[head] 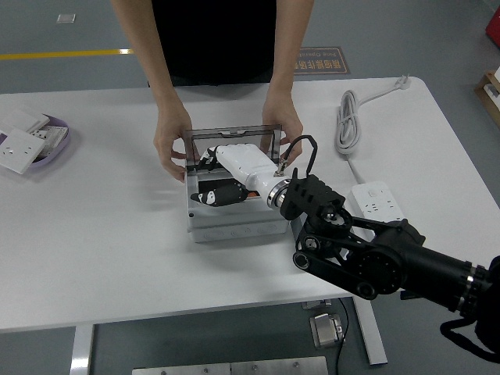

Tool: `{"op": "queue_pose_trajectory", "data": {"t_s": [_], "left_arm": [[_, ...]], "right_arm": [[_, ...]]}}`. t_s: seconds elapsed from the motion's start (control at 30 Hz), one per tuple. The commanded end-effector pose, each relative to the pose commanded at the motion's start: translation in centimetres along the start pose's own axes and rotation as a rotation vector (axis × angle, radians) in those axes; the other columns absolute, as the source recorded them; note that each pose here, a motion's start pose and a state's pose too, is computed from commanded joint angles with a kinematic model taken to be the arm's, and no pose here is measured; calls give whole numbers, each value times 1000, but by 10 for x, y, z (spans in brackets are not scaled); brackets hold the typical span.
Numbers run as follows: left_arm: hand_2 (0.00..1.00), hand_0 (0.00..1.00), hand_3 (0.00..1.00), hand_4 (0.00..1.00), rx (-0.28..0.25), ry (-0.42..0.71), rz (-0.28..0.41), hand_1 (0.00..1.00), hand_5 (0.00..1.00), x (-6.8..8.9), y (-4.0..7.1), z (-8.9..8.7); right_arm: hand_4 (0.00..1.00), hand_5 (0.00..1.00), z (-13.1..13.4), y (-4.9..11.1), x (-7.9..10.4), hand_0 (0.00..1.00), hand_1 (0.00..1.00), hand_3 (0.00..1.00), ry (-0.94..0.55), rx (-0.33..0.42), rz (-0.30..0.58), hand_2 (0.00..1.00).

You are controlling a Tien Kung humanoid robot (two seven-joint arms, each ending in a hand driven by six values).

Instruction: Pick up the cylinder from the cube,place it in the box,flap close box

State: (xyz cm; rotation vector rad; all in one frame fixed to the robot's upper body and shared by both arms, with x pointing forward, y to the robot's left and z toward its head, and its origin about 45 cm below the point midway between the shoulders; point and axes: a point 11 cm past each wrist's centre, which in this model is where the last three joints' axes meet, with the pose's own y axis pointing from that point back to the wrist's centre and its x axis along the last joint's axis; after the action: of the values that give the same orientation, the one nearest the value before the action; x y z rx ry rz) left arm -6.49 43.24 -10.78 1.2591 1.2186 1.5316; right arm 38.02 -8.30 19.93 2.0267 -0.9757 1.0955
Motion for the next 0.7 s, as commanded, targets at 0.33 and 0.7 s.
{"op": "queue_pose_trajectory", "data": {"t_s": [0.33, 0.7], "left_arm": [[625, 629, 668, 722, -3, -5, 2, 647, 253, 1, 0, 2], [625, 629, 668, 722, -12, -12, 4, 647, 253, 2, 0, 7]], "right_arm": [[935, 531, -32, -1, 69, 709, 637, 685, -194, 102, 90, 643], [925, 539, -1, -33, 66, 683, 626, 672, -153, 0, 40, 635]]}}
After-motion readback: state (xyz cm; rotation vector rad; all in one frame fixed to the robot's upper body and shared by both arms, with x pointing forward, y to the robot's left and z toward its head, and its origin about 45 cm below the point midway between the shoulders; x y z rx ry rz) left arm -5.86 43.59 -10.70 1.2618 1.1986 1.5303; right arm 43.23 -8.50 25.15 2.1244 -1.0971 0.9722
